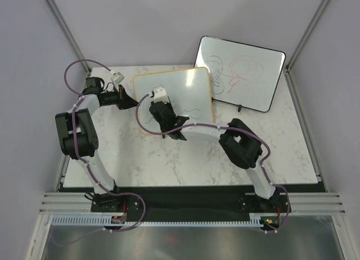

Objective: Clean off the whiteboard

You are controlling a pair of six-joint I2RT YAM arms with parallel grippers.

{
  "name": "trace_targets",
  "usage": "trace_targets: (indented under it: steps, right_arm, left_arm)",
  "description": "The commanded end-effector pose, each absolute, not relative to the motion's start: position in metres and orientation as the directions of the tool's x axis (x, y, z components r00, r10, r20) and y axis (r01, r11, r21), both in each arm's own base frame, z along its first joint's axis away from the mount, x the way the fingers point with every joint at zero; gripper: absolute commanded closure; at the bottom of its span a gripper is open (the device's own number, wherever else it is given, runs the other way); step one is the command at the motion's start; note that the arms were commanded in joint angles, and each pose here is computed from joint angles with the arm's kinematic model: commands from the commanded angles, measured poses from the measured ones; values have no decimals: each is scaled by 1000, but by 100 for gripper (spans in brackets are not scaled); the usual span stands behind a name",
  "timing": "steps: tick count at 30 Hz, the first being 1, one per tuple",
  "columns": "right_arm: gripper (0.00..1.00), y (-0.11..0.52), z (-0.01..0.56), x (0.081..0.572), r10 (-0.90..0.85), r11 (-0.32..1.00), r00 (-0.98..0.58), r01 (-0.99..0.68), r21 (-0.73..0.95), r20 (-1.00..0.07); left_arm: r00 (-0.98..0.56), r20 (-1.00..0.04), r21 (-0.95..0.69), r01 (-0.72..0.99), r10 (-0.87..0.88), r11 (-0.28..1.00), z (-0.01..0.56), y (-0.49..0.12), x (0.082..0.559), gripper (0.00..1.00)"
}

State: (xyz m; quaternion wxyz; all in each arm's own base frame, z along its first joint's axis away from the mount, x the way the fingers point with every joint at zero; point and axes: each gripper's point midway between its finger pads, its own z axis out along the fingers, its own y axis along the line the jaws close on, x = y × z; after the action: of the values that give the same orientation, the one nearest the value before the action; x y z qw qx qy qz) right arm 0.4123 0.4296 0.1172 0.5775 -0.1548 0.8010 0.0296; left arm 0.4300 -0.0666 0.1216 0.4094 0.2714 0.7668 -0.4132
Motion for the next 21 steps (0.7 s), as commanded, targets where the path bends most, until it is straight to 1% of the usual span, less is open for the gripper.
trace_targets:
  steps: [1, 2, 3, 5, 8, 9, 10, 12, 14, 15, 16, 17, 18, 19, 20, 21]
  right_arm:
    - [100, 319, 135, 446, -164, 984, -291, 17, -176, -943]
    - [100, 301, 146, 450, -141, 985, -283, 51, -162, -949]
    - [100, 287, 134, 444, -153, 982, -305, 62, -180, -940]
    - [100, 269, 140, 444, -130, 981, -293, 99, -165, -947]
    - [100, 268, 127, 443, -163, 978, -306, 74, -194, -938]
    - [100, 277, 132, 448, -167, 980, -298, 57, -192, -940]
    - [100, 290, 123, 446, -200, 975, -307, 26, -219, -930]
    - [100, 321, 137, 451, -227, 974, -270, -35, -226, -936]
    - [100, 371, 121, 443, -259, 958, -263, -193, -212, -929]
    - [100, 395, 131, 443, -250, 950, -236, -247, -191, -939]
    - [100, 420, 114, 431, -306, 922, -227, -314, -228, -924]
    - [100, 439, 123, 429, -320, 907, -193, -347, -240, -928]
    - [100, 455, 119, 422, -338, 885, -179, -396, -247, -924]
    - [100, 471, 102, 412, -374, 856, -172, -442, -268, -911]
    - [100, 485, 111, 413, -356, 850, -158, -463, -249, -921]
    - [100, 489, 106, 412, -367, 843, -169, -476, -251, -915]
  left_arm:
    - [-377, -917, -265, 819, 131, 509, 146, -63, 438, 98]
    - [-376, -917, -263, 821, 132, 507, 146, -63, 438, 98]
    - [-377, -917, -262, 820, 134, 509, 145, -63, 438, 98]
    - [-380, -915, -265, 817, 133, 511, 144, -62, 439, 98]
    - [-380, -915, -264, 818, 135, 511, 143, -63, 439, 98]
    - [-381, -915, -266, 818, 134, 510, 143, -63, 438, 98]
    - [-382, -914, -265, 816, 135, 513, 143, -62, 439, 98]
    - [-378, -916, -261, 817, 136, 514, 144, -62, 439, 98]
    - [-376, -917, -261, 819, 134, 512, 146, -62, 438, 98]
    - [-379, -916, -265, 818, 132, 510, 146, -63, 438, 98]
    - [-376, -917, -263, 820, 132, 509, 147, -63, 439, 98]
    - [-378, -917, -266, 819, 130, 508, 147, -63, 438, 98]
    - [-377, -917, -267, 820, 128, 506, 148, -64, 438, 98]
    - [-378, -917, -269, 821, 127, 504, 148, -64, 437, 98]
    - [-374, -919, -265, 823, 127, 502, 148, -64, 437, 98]
    - [-373, -919, -265, 824, 127, 501, 149, -64, 437, 98]
